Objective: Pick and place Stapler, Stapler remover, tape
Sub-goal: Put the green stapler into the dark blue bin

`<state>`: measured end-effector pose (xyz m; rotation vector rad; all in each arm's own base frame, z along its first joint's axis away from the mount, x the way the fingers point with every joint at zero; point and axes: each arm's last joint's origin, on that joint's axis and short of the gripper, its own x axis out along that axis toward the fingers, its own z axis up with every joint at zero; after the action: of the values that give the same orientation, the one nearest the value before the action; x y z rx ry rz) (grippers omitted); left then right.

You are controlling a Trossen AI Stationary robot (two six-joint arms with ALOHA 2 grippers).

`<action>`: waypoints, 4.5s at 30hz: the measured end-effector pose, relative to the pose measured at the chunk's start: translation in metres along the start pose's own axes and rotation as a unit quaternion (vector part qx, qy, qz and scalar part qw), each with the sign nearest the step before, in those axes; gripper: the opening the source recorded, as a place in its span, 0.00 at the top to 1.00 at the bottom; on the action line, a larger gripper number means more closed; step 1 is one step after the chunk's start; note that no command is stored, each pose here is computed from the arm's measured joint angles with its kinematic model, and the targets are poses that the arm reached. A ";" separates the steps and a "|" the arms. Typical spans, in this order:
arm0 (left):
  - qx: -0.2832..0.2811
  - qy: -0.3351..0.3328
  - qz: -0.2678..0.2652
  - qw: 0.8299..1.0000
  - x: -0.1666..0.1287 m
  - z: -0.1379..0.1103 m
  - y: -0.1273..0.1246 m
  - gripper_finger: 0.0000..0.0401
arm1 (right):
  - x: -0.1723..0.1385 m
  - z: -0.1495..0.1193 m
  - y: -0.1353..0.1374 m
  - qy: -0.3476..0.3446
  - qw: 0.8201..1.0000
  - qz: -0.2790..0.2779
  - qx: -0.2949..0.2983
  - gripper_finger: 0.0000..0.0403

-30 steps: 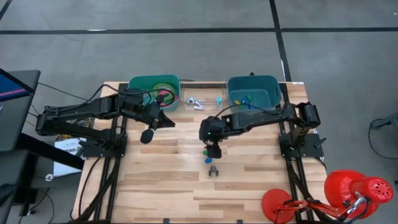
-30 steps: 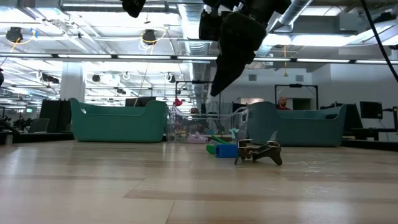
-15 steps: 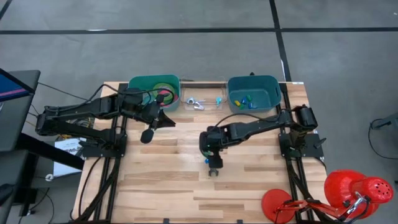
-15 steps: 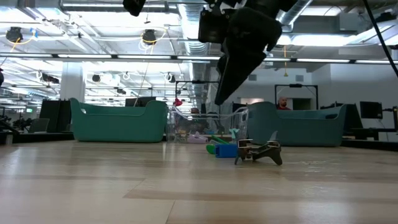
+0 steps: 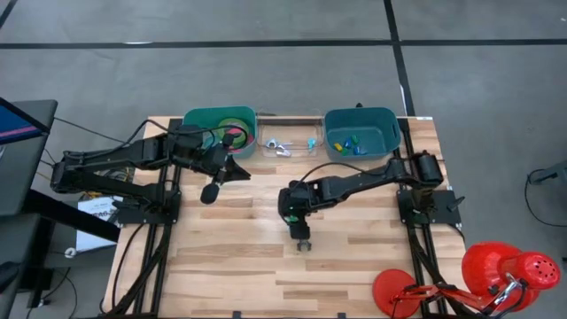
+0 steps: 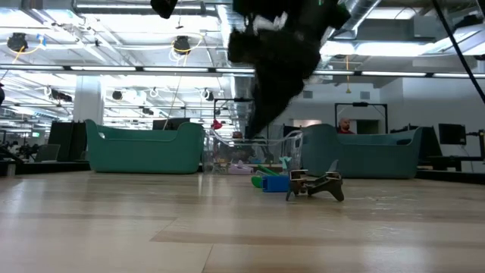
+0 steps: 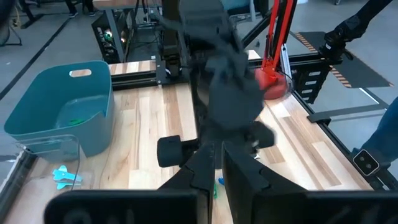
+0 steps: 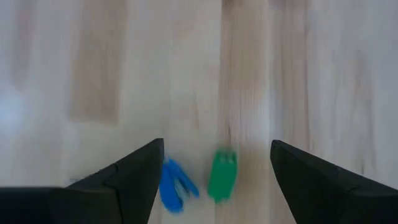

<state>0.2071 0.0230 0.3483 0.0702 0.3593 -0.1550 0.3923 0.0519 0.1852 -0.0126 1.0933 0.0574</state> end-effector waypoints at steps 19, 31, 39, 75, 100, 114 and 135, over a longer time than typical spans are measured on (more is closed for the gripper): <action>0.005 -0.016 0.003 1.000 0.000 0.004 0.000 0.95 | 0.028 -0.013 -0.002 0.052 0.998 -0.027 0.002 0.29; 0.007 -0.023 0.003 1.000 0.000 0.005 0.001 0.95 | 0.029 -0.013 -0.004 0.049 0.998 -0.035 0.017 0.31; 0.007 -0.025 0.004 1.000 0.000 0.005 0.001 0.95 | 0.034 -0.022 -0.004 0.061 0.997 -0.035 0.017 0.44; 0.012 -0.042 0.006 0.999 0.000 0.008 0.001 0.95 | 0.021 -0.018 -0.003 0.034 0.999 -0.029 0.022 0.83; 0.015 -0.053 0.008 0.998 -0.001 0.010 0.001 0.95 | -0.099 -0.007 -0.090 -0.092 0.985 -0.061 0.129 0.83; 0.016 -0.056 0.008 0.998 -0.001 0.011 0.001 0.95 | -0.147 -0.036 -0.146 -0.084 0.972 -0.116 0.188 0.84; 0.019 -0.067 0.010 0.998 -0.001 0.013 0.002 0.95 | -0.162 -0.099 -0.212 0.041 0.912 -0.198 0.357 0.84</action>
<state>0.2111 0.0236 0.3611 0.1012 0.2215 -0.1457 0.2413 -0.1703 0.2790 0.4232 1.1239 -0.7173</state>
